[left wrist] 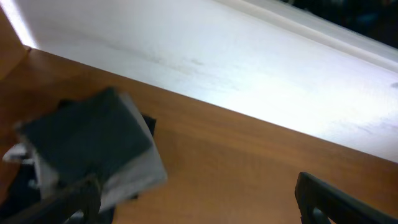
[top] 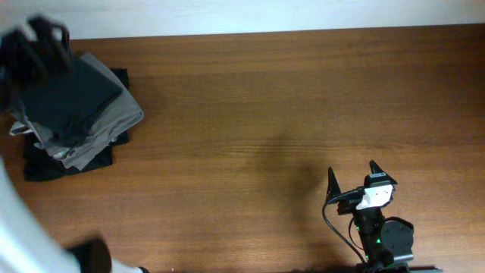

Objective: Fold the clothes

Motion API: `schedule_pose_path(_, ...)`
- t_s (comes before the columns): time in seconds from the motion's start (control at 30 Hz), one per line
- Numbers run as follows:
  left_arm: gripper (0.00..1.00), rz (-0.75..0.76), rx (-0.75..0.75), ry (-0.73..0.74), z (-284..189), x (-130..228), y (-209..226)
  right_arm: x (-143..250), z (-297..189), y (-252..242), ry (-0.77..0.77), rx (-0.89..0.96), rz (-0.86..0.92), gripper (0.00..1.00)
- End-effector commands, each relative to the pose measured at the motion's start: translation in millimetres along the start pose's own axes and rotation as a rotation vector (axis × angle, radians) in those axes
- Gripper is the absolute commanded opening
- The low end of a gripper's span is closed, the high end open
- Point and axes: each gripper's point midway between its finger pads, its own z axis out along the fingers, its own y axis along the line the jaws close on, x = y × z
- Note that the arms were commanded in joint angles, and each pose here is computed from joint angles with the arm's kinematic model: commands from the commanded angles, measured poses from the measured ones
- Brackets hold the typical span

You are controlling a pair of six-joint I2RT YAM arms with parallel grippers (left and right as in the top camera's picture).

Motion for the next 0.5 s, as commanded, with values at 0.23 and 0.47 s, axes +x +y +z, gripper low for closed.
schedule_pose_path(0.23, 0.99, -0.028, -0.067, 0.1, -32.8, 110.9, 19.9, 1.2, -0.4, -3.6, -0.001, 0.018, 0.0, 0.99)
schedule_pose_path(0.47, 0.99, -0.138, -0.028, -0.056, -6.7, 169.3, 37.4, 1.2, -0.4, -3.6, -0.001, 0.018, 0.001, 0.99)
